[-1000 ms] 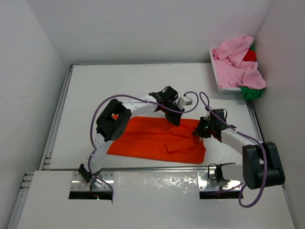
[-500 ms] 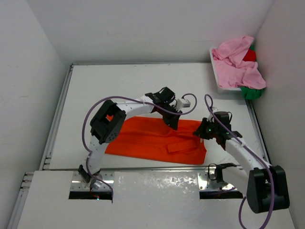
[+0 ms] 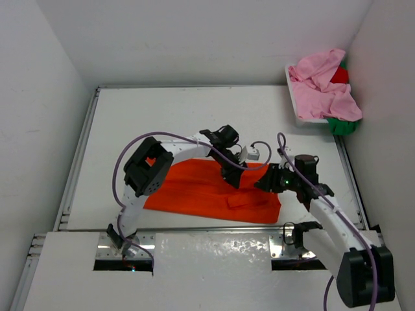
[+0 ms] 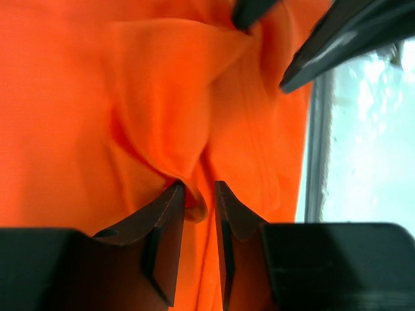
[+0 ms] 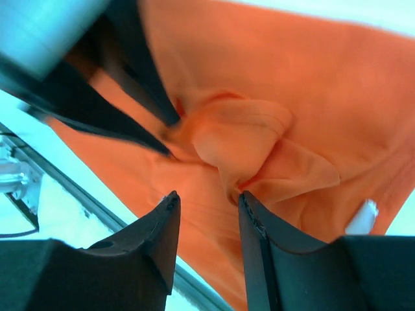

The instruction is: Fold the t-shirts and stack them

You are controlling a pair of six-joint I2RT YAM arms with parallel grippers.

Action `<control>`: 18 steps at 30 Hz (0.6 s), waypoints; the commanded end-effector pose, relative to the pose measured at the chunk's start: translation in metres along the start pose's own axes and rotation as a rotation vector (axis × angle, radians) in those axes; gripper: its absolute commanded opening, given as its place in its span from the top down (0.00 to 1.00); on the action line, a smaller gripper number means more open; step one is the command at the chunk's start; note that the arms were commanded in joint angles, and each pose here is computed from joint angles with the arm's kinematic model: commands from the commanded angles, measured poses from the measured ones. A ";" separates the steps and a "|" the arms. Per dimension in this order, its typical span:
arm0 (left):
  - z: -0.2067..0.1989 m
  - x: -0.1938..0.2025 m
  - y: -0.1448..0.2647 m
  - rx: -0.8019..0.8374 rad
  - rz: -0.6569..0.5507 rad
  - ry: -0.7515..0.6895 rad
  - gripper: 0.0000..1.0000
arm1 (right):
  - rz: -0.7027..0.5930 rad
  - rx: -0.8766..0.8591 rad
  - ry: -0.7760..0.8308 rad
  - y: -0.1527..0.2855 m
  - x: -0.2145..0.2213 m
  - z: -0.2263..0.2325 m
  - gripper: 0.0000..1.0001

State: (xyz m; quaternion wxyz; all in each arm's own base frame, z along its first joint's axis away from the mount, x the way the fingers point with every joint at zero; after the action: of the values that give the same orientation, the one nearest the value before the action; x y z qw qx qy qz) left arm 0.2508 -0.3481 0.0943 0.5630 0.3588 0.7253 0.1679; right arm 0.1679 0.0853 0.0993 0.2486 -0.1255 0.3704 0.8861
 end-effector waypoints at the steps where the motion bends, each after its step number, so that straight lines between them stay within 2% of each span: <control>1: -0.019 -0.010 0.002 0.097 -0.046 -0.123 0.77 | -0.100 -0.096 0.102 0.010 -0.024 0.024 0.61; 6: -0.019 -0.015 0.006 0.089 -0.044 -0.158 0.77 | -0.205 0.047 -0.007 0.010 -0.035 0.009 0.68; 10: -0.006 -0.013 0.005 -0.024 -0.015 -0.109 0.84 | -0.170 0.162 -0.039 0.009 -0.030 -0.005 0.68; 14: 0.011 -0.012 0.006 -0.156 0.020 -0.061 0.87 | -0.155 0.170 -0.030 0.004 -0.027 -0.012 0.63; 18: 0.016 -0.015 0.005 -0.171 0.022 -0.055 0.87 | -0.114 0.115 -0.035 -0.011 -0.027 -0.014 0.54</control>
State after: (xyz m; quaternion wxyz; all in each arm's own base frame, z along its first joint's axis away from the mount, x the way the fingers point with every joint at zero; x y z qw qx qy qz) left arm 0.2574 -0.3500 0.0863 0.5841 0.3535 0.6979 0.2162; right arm 0.1837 0.0689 0.0929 0.3127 -0.0940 0.4250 0.8443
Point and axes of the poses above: each gripper's point midway between its finger pads, its own y axis back along the fingers, its own z axis along the line the jaws close on, x = y × z, the point moved 7 cm from there along y, back along the fingers, and after that the axes turned 15 degrees about -y, right-handed, at the moved point
